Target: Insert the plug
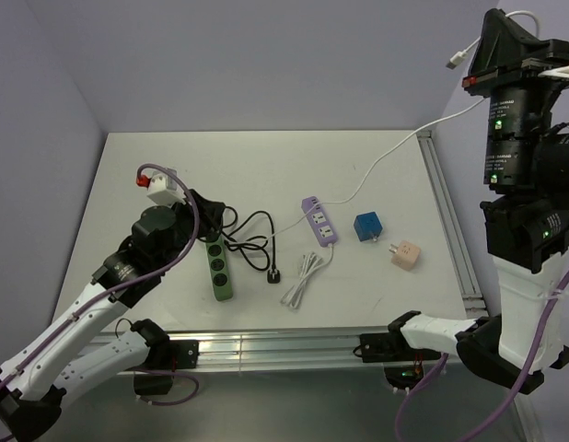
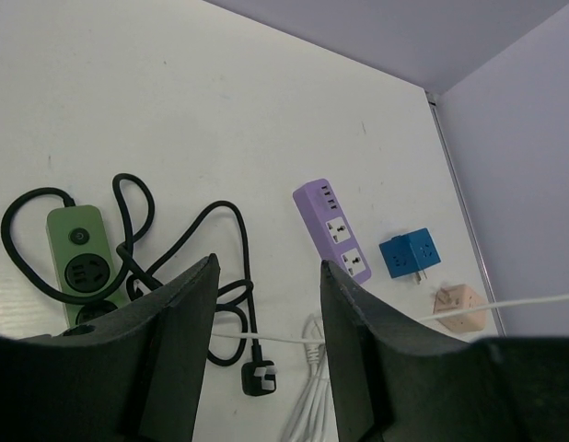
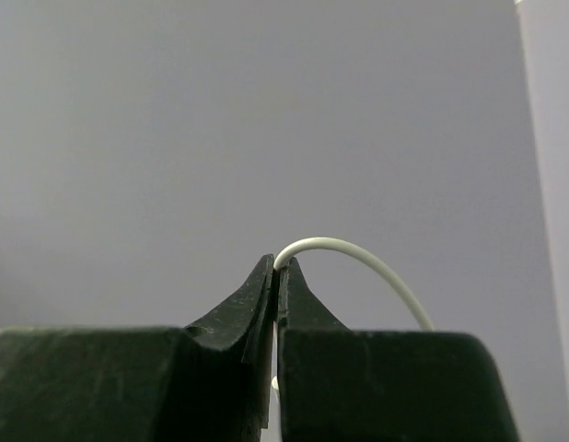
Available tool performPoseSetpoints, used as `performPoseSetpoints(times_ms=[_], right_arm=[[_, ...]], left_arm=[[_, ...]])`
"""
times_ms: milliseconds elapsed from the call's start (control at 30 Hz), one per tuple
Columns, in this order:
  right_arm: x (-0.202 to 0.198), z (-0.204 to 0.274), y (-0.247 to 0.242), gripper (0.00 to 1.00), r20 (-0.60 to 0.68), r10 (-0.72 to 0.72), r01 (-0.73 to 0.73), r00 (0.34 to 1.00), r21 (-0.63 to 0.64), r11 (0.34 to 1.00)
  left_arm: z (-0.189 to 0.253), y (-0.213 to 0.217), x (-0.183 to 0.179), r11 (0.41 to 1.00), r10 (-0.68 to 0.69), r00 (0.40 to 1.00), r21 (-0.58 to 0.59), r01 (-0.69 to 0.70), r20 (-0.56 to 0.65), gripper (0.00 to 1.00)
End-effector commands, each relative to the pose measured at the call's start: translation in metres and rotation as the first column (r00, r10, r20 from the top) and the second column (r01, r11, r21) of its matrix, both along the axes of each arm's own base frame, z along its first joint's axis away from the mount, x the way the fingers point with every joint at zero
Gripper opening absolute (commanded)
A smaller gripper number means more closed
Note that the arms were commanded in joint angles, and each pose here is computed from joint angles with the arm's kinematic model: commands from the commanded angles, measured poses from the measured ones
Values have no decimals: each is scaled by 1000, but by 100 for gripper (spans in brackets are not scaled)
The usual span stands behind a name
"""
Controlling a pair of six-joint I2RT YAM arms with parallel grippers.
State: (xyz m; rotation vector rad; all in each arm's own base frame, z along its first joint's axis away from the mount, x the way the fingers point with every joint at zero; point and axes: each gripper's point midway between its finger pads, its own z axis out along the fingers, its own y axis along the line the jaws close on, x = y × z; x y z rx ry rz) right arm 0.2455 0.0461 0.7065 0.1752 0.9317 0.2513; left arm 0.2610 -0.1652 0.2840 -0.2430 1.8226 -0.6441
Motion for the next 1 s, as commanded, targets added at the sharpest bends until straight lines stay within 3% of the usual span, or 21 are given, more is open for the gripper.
performPoseSetpoints(times_ms=[0, 133, 267, 333, 400, 467, 567, 800, 967], right_arm=[[-9, 13, -18, 0, 36, -100, 101, 994, -32, 994], [-26, 27, -22, 0, 83, -77, 78, 994, -9, 997], [-69, 51, -6, 0, 224, 122, -124, 967, -7, 992], [-94, 61, 10, 0, 278, 290, -302, 916, 3, 953], [-130, 69, 25, 0, 355, 441, -457, 825, -42, 889], [-149, 75, 27, 0, 410, 487, -509, 771, -62, 858], [-163, 82, 12, 0, 445, 446, -477, 777, -48, 878], [-139, 72, 14, 0, 391, 379, -380, 839, -79, 922], [-113, 60, 7, 0, 344, 296, -305, 891, -29, 952]], left_arm=[[35, -7, 3, 999, -22, 997, -43, 25, 79, 53], [36, -9, 4, 998, -24, 997, -53, 29, 79, 53], [37, -7, 6, 999, -7, 997, -53, 11, 77, 53], [36, -4, 6, 999, 5, 997, -51, -1, 72, 53], [37, -1, 5, 998, 18, 997, -58, -14, 76, 53], [36, 0, 4, 998, 21, 997, -62, -16, 78, 53], [34, 1, 3, 998, 21, 997, -55, -18, 71, 53], [37, 0, 3, 998, 17, 997, -62, -12, 81, 53], [33, -3, 3, 998, 2, 997, -61, 2, 71, 52]])
